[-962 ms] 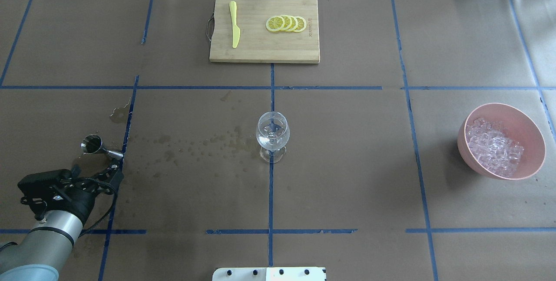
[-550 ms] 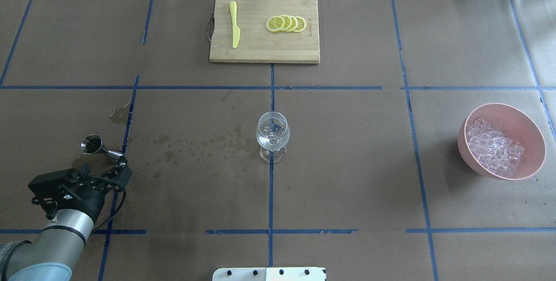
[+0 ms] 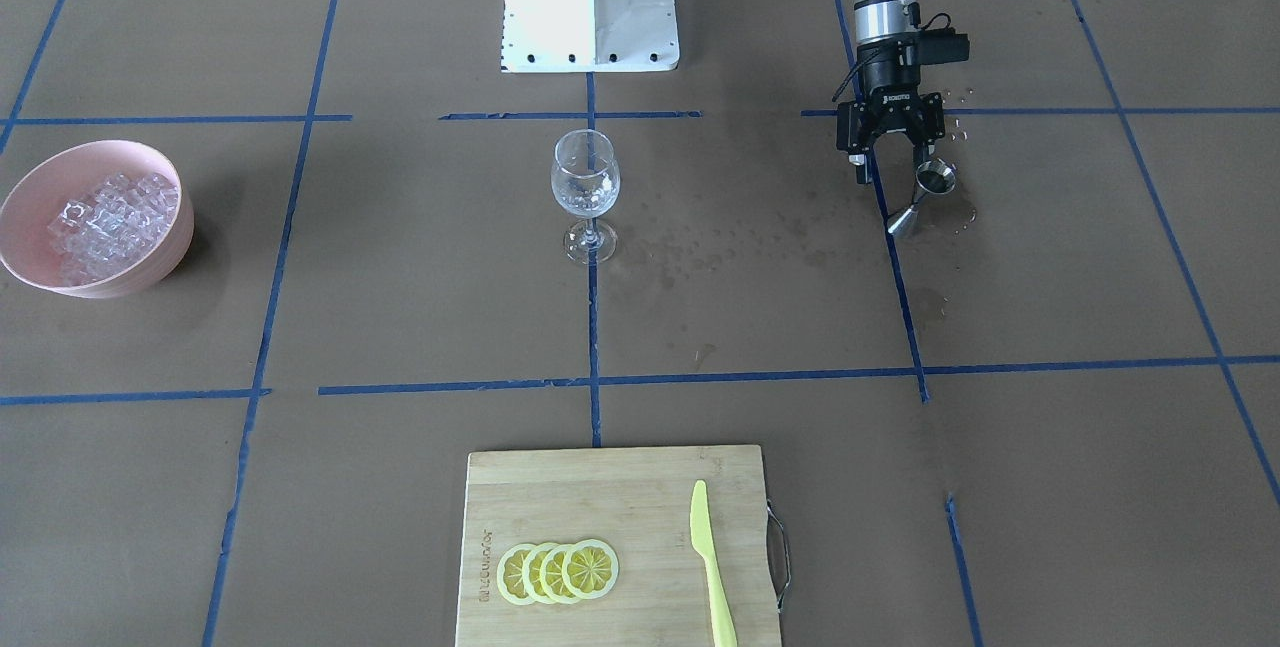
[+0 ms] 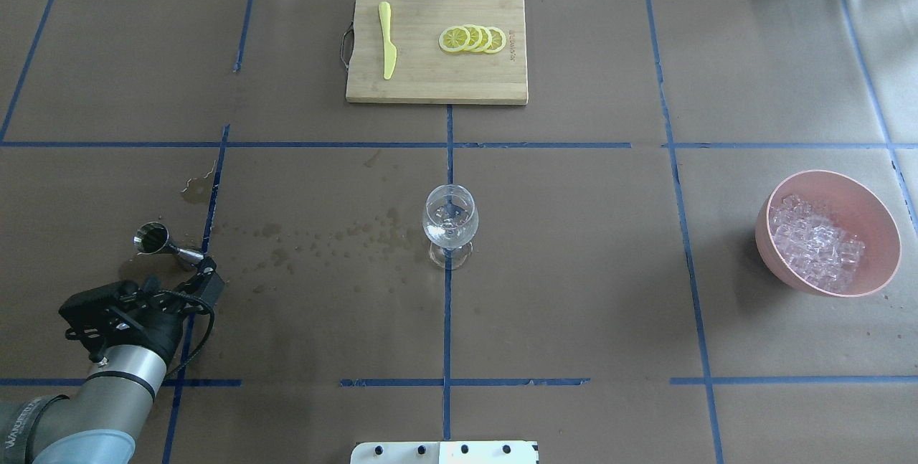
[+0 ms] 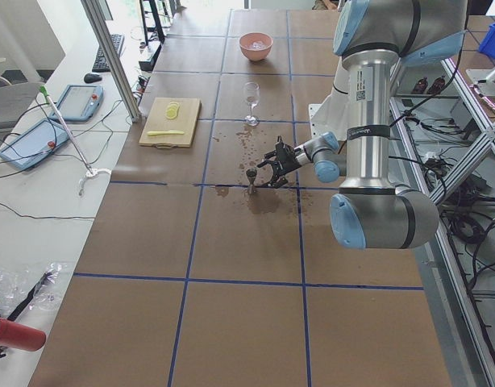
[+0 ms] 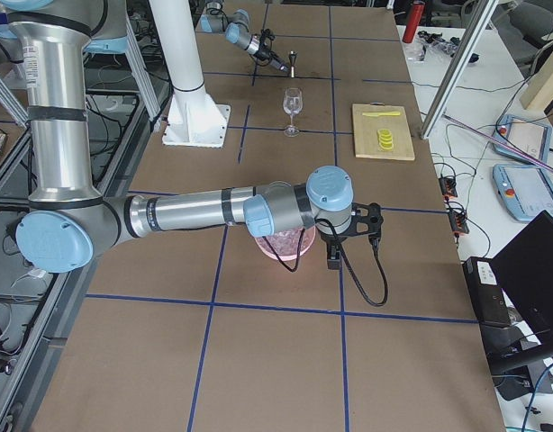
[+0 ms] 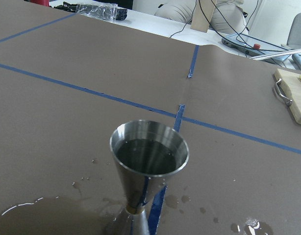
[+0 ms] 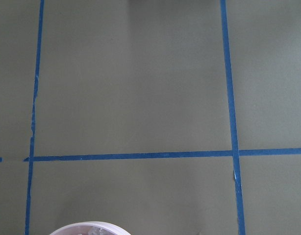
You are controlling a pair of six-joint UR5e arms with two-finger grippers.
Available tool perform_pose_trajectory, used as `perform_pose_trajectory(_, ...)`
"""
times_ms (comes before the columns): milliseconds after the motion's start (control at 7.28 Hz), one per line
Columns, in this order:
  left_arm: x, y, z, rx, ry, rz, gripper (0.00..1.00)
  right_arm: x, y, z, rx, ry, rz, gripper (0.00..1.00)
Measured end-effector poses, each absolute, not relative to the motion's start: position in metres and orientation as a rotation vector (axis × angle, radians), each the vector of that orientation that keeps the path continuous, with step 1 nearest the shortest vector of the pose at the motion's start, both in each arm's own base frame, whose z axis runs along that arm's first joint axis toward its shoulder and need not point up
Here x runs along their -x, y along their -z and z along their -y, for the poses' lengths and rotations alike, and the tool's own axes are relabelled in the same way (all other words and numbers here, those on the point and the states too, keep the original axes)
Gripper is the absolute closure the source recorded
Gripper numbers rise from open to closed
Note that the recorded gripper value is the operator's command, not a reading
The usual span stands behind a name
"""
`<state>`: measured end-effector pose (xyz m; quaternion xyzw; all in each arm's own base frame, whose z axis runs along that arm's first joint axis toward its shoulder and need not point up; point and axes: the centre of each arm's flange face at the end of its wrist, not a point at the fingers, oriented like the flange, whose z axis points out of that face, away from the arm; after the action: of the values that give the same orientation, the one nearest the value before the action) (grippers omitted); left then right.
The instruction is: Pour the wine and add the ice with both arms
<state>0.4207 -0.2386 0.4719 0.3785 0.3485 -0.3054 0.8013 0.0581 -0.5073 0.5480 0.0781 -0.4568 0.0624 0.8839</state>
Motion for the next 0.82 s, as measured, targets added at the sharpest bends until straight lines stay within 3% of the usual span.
perform_pose_trajectory(825,-0.410,-0.477,0.258,-0.924,0.594,-0.661,0.00,-0.057,-0.545,0.505,-0.168,-0.126,0.951,0.00)
